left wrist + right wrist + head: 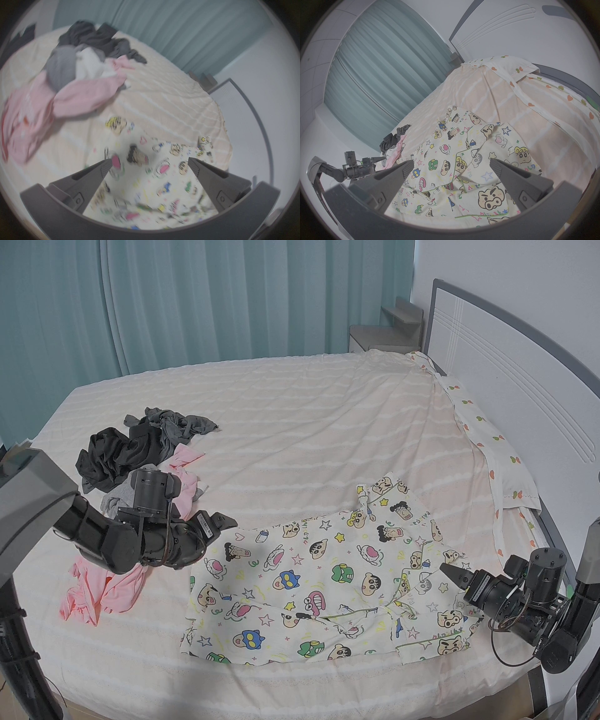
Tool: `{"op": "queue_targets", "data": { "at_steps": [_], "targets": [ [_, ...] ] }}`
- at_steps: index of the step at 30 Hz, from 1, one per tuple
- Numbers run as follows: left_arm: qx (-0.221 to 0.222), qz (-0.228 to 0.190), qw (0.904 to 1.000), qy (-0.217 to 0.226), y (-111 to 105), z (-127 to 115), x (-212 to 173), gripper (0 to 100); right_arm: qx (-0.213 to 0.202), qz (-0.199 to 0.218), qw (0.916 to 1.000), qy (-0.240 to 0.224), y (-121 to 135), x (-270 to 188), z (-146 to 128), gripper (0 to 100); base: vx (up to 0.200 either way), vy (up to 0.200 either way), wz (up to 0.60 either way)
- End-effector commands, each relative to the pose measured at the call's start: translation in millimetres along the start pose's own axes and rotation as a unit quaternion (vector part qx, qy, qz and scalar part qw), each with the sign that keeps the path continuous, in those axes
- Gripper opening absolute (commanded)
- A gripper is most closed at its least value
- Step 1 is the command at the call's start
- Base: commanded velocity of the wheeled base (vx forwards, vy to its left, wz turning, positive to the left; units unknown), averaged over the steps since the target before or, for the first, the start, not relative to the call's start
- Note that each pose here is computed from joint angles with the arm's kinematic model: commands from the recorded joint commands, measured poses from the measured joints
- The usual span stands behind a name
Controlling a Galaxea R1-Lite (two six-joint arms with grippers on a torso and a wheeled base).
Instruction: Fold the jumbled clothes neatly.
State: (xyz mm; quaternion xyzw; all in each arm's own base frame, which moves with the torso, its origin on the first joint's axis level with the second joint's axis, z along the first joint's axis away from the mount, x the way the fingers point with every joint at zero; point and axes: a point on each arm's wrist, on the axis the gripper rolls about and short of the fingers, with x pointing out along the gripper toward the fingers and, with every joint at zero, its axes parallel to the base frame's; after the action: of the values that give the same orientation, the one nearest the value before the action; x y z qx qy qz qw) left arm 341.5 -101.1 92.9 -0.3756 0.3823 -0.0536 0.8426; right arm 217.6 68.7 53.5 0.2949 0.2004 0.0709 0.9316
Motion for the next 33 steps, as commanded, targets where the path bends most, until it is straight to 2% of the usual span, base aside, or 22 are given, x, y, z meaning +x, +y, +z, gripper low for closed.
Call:
{"op": "queue_targets", "data": {
  "at_steps": [1,2,7,12,18,23,25,26,29,30,31,33],
  "targets": [
    [-0.034,-0.032,0.9949,0.089,-8,-56,-68,100,0.001,0.007,1.0000,-0.006,2,-5,2,100,0.000,0.000,0.00],
    [-0.032,-0.022,0.9940,0.102,-1,-68,-74,100,0.000,0.006,1.0000,-0.005,2,-6,2,100,0.000,0.000,0.00],
    [-0.033,-0.013,0.9918,0.123,12,-90,-75,100,-0.001,0.003,1.0000,0.000,0,-8,0,100,0.000,0.000,0.00],
    [-0.060,-0.018,0.9901,0.126,13,-97,-73,100,0.001,0.006,1.0000,0.001,2,-9,-1,100,-0.120,0.000,0.00],
    [-0.110,0.000,0.9849,0.133,16,-101,-68,100,0.000,0.004,0.9999,0.009,1,-11,-4,100,-0.200,0.000,0.00],
    [-0.125,0.046,0.9853,0.108,30,-107,-56,100,-0.001,0.007,0.9999,0.012,3,-11,-5,100,-0.200,0.000,0.00],
    [-0.124,0.046,0.9854,0.107,30,-107,-56,100,-0.001,0.006,0.9999,0.012,2,-12,-5,100,-0.100,0.000,0.00],
    [-0.123,0.074,0.9857,0.087,40,-112,-41,100,-0.003,0.009,0.9998,0.018,4,-13,-8,100,0.000,0.000,0.00],
    [-0.118,0.109,0.9855,0.052,50,-116,-23,100,-0.005,0.013,0.9996,0.024,5,-14,-10,100,0.000,0.000,0.00],
    [-0.118,0.109,0.9855,0.052,50,-116,-23,100,-0.005,0.013,0.9996,0.024,5,-14,-10,100,0.000,0.000,0.00],
    [-0.115,0.123,0.9854,0.028,55,-118,-11,100,-0.006,0.012,0.9996,0.023,5,-14,-10,100,0.000,0.000,0.00],
    [-0.113,0.126,0.9855,0.014,59,-119,-3,100,-0.006,0.012,0.9997,0.022,5,-14,-10,100,0.000,0.000,0.00]
  ]
}}
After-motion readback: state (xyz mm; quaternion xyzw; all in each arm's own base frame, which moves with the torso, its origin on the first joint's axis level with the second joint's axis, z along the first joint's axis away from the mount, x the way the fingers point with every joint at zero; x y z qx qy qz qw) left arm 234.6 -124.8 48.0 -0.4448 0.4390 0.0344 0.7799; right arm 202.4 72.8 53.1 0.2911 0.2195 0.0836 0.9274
